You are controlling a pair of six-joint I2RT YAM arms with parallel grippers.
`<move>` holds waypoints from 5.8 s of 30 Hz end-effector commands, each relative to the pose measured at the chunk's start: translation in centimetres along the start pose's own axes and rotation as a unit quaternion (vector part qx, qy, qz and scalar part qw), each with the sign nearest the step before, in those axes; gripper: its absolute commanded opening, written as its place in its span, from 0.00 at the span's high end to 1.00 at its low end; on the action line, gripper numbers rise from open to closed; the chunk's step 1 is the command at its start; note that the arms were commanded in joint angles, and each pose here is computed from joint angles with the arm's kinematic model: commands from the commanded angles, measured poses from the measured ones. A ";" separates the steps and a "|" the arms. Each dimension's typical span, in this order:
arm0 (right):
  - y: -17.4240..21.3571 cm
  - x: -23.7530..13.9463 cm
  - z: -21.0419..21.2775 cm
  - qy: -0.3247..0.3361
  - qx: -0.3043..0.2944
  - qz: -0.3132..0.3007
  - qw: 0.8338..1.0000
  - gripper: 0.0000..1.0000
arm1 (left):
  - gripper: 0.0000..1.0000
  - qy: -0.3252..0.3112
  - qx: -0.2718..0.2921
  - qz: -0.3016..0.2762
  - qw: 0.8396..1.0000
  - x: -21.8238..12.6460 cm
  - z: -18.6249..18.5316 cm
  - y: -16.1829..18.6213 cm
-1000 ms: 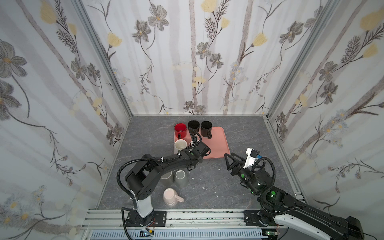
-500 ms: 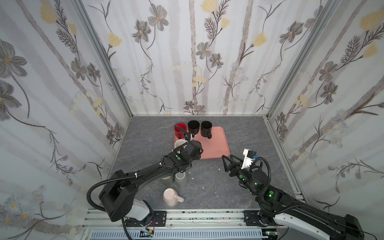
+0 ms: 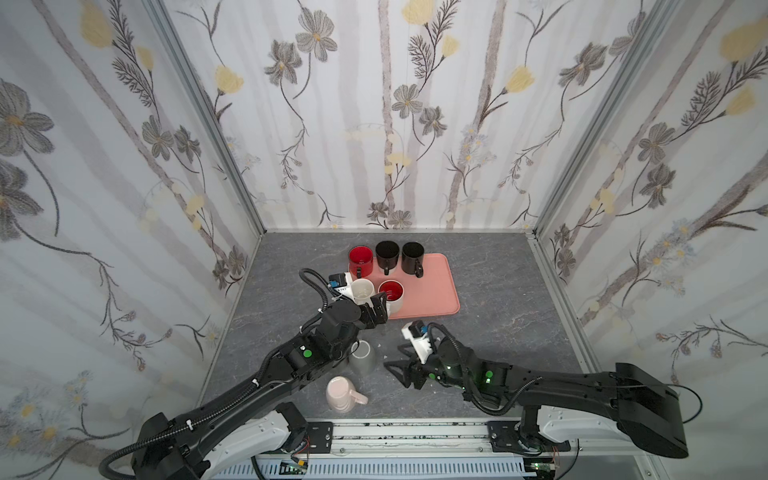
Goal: Turn the mug right side up
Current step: 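Move the right gripper down over the upside-down pale pink mug, then close the right gripper on the pale pink mug's base, then lift the pale pink mug with the right gripper and swing it toward the left gripper, then close the left gripper on the pale pink mug's handle while the right gripper releases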
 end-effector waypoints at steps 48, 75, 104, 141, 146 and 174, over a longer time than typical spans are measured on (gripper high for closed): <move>8.1 8.7 4.4 0.065 -0.263 0.103 0.957 1.00 | 0.00 -0.039 -0.047 -0.063 0.996 -2.9 3.5 -0.1; 5.2 0.4 3.6 0.064 -0.182 -0.024 0.981 1.00 | 0.00 -0.021 -0.048 -0.078 0.996 -2.9 3.1 -0.7; -6.4 -9.8 -4.2 0.093 0.002 -0.292 0.952 1.00 | 0.00 0.098 -0.071 -0.125 0.985 -3.7 1.8 -0.7; -17.0 -10.6 3.9 -0.295 0.031 -0.394 0.870 1.00 | 0.40 0.443 -0.094 -0.248 0.856 -7.0 -3.5 -2.9; -17.0 -9.7 4.4 -0.305 0.039 -0.386 0.870 1.00 | 0.49 0.447 -0.097 -0.257 0.851 -7.1 -3.8 -3.4; -16.4 -6.8 4.6 -0.303 0.088 -0.365 0.876 1.00 | 1.00 0.417 -0.096 -0.248 0.869 -6.5 -4.3 -3.8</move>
Point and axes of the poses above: each gripper's point midway between its finger pads, its own x axis out along the fingers, its own z axis along the line the jaws close on, y = z × x, the point moved 8 cm from there along -x, back along the fingers, and after that the axes turned 13 degrees about x, right-handed, at the moved point
